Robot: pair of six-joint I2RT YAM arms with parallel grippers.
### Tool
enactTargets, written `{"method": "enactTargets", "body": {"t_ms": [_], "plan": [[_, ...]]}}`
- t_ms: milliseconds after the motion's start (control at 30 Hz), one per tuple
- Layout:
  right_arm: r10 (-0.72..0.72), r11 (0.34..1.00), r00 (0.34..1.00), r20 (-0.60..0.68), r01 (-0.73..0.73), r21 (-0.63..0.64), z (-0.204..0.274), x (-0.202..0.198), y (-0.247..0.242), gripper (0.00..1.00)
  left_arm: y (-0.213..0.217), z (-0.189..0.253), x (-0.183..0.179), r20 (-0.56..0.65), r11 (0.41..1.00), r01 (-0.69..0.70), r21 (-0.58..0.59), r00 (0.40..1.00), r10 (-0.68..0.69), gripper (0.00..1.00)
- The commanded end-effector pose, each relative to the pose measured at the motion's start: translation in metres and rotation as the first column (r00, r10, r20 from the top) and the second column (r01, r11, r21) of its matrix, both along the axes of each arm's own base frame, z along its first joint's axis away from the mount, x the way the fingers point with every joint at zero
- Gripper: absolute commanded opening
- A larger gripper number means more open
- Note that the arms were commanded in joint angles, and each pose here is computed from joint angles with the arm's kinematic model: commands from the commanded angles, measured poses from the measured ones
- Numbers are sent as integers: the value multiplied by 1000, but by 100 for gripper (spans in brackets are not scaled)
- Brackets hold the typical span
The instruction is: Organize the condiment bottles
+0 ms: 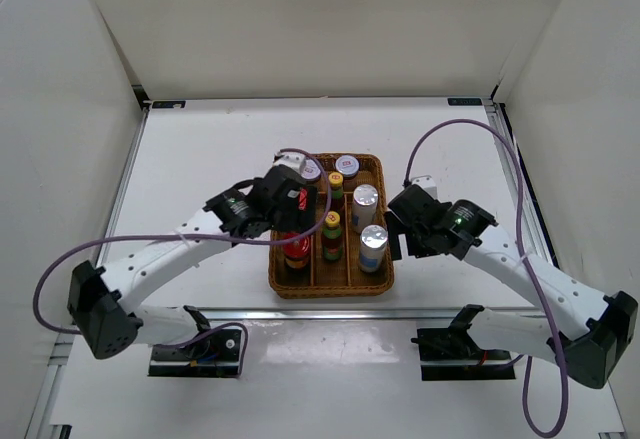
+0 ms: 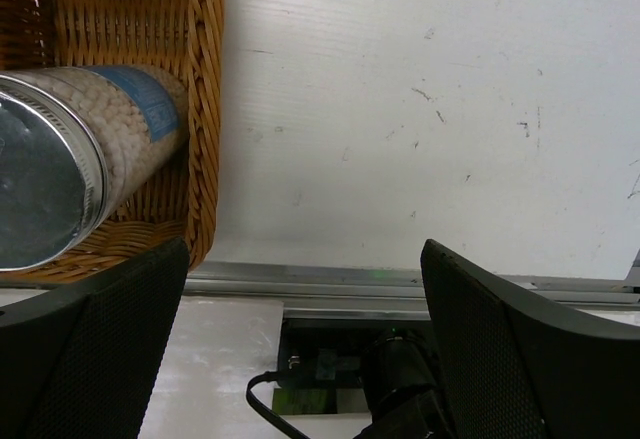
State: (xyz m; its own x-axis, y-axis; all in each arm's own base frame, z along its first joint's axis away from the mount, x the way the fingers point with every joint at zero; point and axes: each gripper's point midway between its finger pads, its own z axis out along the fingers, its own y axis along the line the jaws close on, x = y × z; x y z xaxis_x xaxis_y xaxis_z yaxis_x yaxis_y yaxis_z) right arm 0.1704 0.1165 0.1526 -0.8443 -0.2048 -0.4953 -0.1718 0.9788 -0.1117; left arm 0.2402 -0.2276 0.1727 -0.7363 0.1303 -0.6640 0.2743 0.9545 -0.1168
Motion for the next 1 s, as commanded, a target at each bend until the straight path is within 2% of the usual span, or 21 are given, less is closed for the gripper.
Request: {"method": "enactTargets", "body": {"t_ms": [0, 133, 167, 267, 300, 367, 433, 533, 667, 800, 967], "plan": [[-27, 999, 998, 58, 26, 20, 15, 2, -5, 100, 26, 97, 8, 252, 997, -20, -77, 967, 39, 100], [-52, 998, 995, 84, 49, 33, 20, 2, -10, 100, 79, 150, 0, 439, 992, -95, -79, 890, 120, 100], [-64, 998, 994, 93, 61, 34, 20, 1, -12, 100, 98, 155, -1, 476, 986, -154, -65, 864, 166, 100], [-64, 997, 993, 99, 61, 41, 21, 1, -13, 100, 148, 148, -6, 534, 951, -307, -27, 800, 274, 100], [-76, 997, 992, 105, 72, 42, 22, 2, -14, 100, 158, 130, -8, 527, 941, -338, 17, 803, 279, 100], [-76, 997, 991, 106, 72, 43, 23, 0, -16, 100, 174, 122, -16, 533, 926, -377, 9, 785, 314, 100], [-68, 997, 991, 114, 62, 52, 25, -1, -15, 100, 178, 105, -20, 525, 926, -377, 33, 795, 305, 100], [-35, 998, 992, 121, 30, 47, 26, -4, -10, 100, 180, 109, -23, 530, 925, -380, 3, 785, 320, 100], [-63, 997, 989, 131, 58, 43, 27, -6, -15, 100, 177, 101, -22, 517, 926, -377, -7, 791, 326, 100], [-69, 997, 985, 157, 65, 34, 31, -9, -17, 100, 171, 94, -17, 500, 926, -376, 43, 810, 306, 100], [-119, 993, 974, 193, 118, 13, 37, -10, -28, 100, 175, 95, -16, 506, 917, -397, 37, 799, 325, 100]]}}
